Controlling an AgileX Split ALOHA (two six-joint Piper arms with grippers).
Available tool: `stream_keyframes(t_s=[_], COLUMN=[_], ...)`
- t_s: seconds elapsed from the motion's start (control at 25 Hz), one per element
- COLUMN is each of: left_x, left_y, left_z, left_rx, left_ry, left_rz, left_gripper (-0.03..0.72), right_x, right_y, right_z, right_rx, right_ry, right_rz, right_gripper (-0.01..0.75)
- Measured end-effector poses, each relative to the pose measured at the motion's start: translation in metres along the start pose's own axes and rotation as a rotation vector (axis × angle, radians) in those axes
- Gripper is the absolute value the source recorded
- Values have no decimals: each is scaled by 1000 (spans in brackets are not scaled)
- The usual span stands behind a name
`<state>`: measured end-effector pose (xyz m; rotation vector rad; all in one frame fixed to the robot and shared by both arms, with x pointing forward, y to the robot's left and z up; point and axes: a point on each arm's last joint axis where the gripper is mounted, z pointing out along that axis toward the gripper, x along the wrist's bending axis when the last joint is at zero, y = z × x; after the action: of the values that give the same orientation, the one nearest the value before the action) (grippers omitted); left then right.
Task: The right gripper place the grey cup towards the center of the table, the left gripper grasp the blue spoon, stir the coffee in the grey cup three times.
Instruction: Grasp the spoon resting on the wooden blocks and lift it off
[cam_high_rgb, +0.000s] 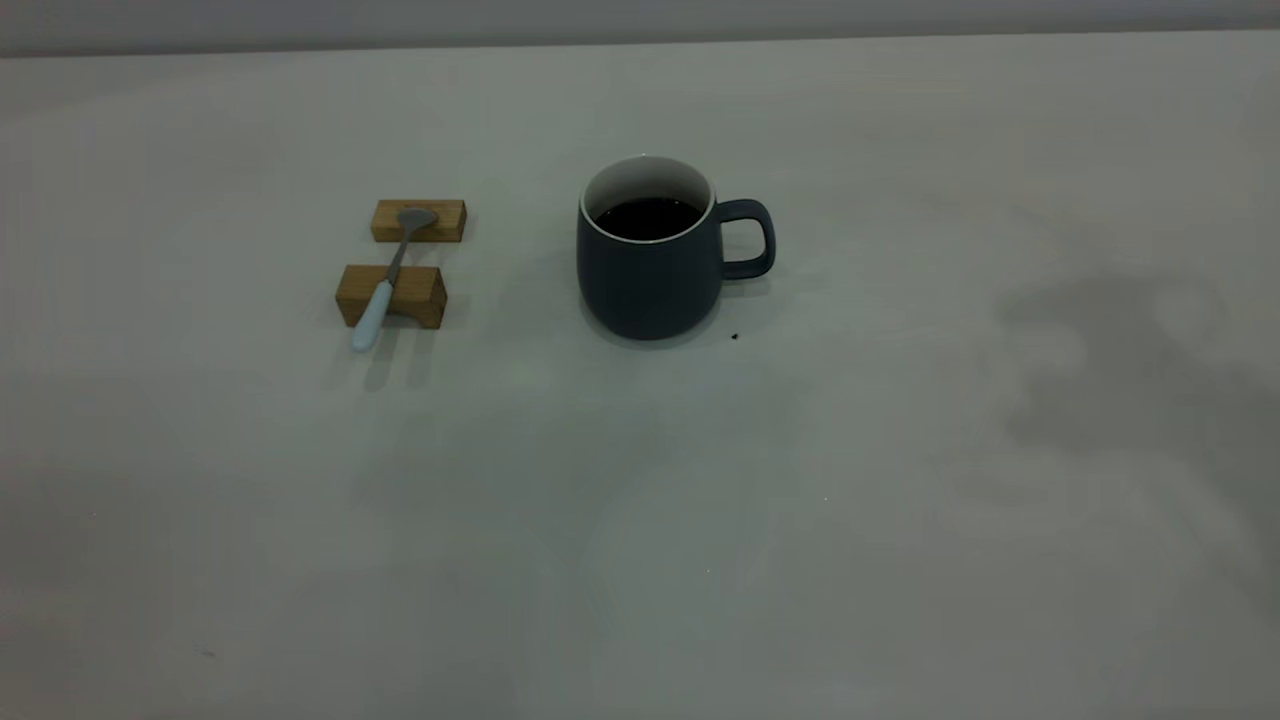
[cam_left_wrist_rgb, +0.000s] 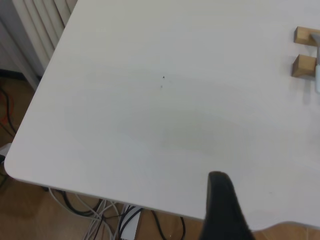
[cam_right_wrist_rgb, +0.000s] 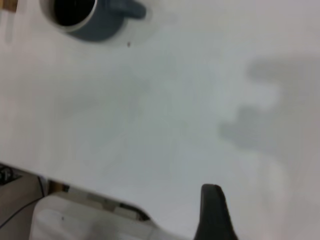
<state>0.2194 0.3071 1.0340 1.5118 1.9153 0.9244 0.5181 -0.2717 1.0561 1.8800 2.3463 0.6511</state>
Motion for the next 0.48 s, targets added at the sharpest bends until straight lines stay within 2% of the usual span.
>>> stream_keyframes(t_s=[0.28, 0.48], left_x=[0, 0], left_y=[0, 0], left_z=[0, 0], left_rx=[0, 0], left_ry=[0, 0], left_rz=[0, 0], left_gripper=[545, 545], right_x=[33, 42], right_y=[-120, -190], right_z=[-48, -57], right_rx=[-71, -166], right_ry=[-24, -99], right_rz=[-33, -40], right_gripper=[570, 570])
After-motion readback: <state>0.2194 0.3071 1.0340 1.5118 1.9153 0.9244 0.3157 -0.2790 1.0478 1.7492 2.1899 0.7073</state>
